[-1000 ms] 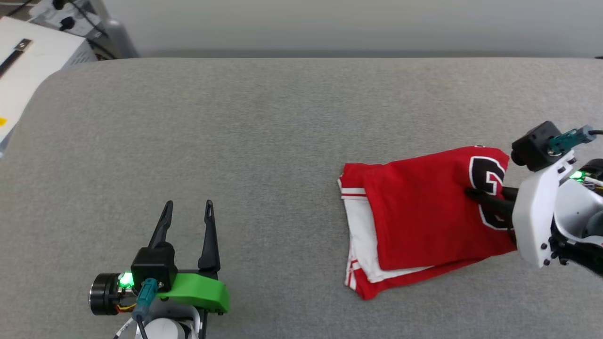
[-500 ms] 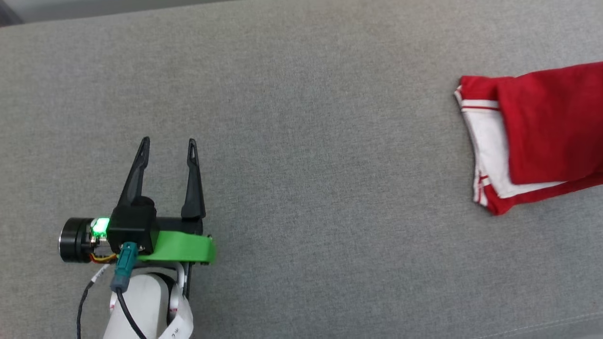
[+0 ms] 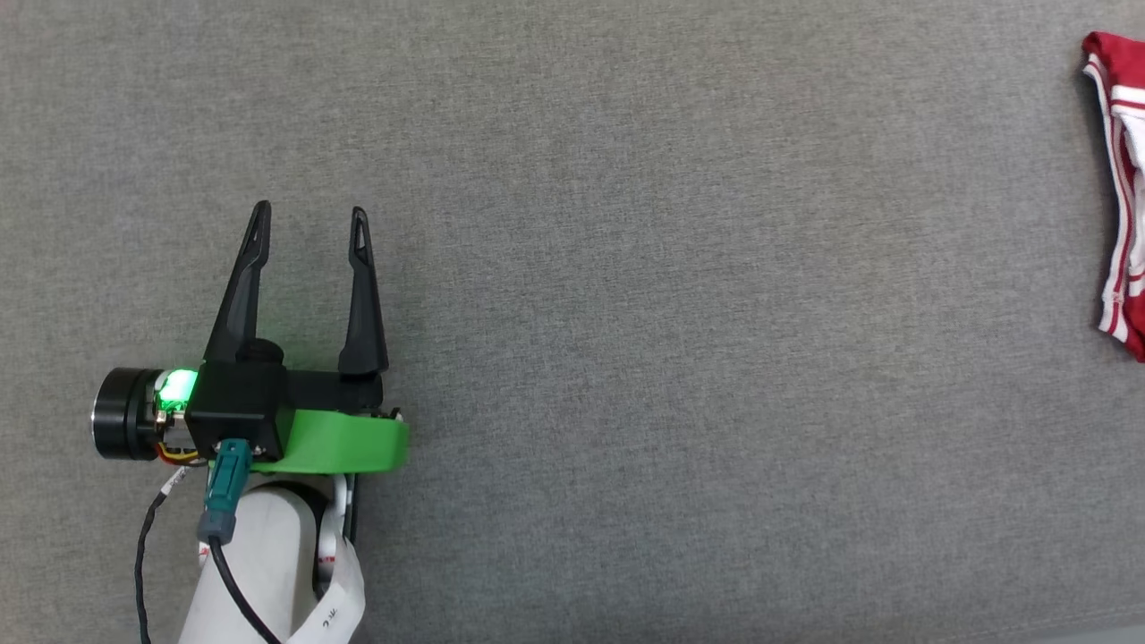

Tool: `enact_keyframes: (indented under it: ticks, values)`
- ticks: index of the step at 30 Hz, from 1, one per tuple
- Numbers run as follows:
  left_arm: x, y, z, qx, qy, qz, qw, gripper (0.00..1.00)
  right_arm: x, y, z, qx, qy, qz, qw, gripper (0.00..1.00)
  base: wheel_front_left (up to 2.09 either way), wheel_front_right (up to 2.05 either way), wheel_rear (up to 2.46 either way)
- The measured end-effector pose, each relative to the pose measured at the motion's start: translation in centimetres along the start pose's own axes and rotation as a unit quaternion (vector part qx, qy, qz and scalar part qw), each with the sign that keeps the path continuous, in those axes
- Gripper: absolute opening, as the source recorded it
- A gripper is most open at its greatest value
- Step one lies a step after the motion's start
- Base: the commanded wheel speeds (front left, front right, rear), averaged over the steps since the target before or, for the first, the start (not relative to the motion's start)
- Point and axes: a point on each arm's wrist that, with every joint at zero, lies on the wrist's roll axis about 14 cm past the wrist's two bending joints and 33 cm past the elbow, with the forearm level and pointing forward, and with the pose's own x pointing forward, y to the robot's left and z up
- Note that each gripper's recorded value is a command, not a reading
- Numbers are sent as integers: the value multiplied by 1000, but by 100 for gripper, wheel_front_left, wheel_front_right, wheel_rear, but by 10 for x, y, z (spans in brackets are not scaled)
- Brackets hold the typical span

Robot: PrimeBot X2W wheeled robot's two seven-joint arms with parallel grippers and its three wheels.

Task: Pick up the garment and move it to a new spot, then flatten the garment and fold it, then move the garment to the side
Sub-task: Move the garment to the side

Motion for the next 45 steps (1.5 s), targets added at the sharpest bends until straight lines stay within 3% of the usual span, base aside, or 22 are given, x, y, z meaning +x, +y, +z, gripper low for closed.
enact_keyframes:
  ticks: [1, 2, 8, 11, 14, 17, 23, 30, 33, 37, 45]
  values:
    - [-1, 1, -2, 1, 3, 2, 1000, 100, 4, 1, -1, 6, -1, -2, 1000, 36, 0, 0, 0]
    - [-2, 3, -3, 2, 4, 5, 1000, 100, 8, 3, -2, 11, 0, -1, 1000, 100, 0, 0, 0]
    - [-7, 8, 12, 10, -8, 17, 1000, 100, 2, 5, 11, 14, -41, -5, 999, 100, 0, 0, 0]
    - [-14, 9, 22, 11, -13, 23, 1000, 100, -14, -1, 34, 6, -99, -12, 995, 100, 0, 0, 0]
    - [-26, 10, 30, 8, -14, 29, 999, 100, -39, -6, 71, 0, -194, -18, 981, 100, 0, 0, 0]
    - [-39, 10, 37, 6, -13, 33, 999, 100, -72, -8, 108, -4, -301, -25, 953, 100, 0, 0, 0]
    - [-66, 15, 54, 8, -19, 52, 998, 100, -135, 21, 149, 15, -474, -5, 880, 100, 0, 0, 0]
    - [-94, 25, 74, 13, -35, 77, 996, 100, -194, 85, 158, 64, -577, 61, 812, 100, 0, 0, 0]
    - [-106, 32, 81, 17, -41, 89, 995, 100, -212, 119, 153, 79, -593, 102, 795, 100, 0, 0, 0]
    - [-119, 39, 88, 20, -48, 104, 993, 100, -232, 159, 136, 103, -598, 146, 781, 100, 0, 0, 0]
    - [-142, 49, 98, 21, -59, 127, 990, 100, -234, 206, 80, 138, -547, 197, 802, 100, 0, 0, 0]
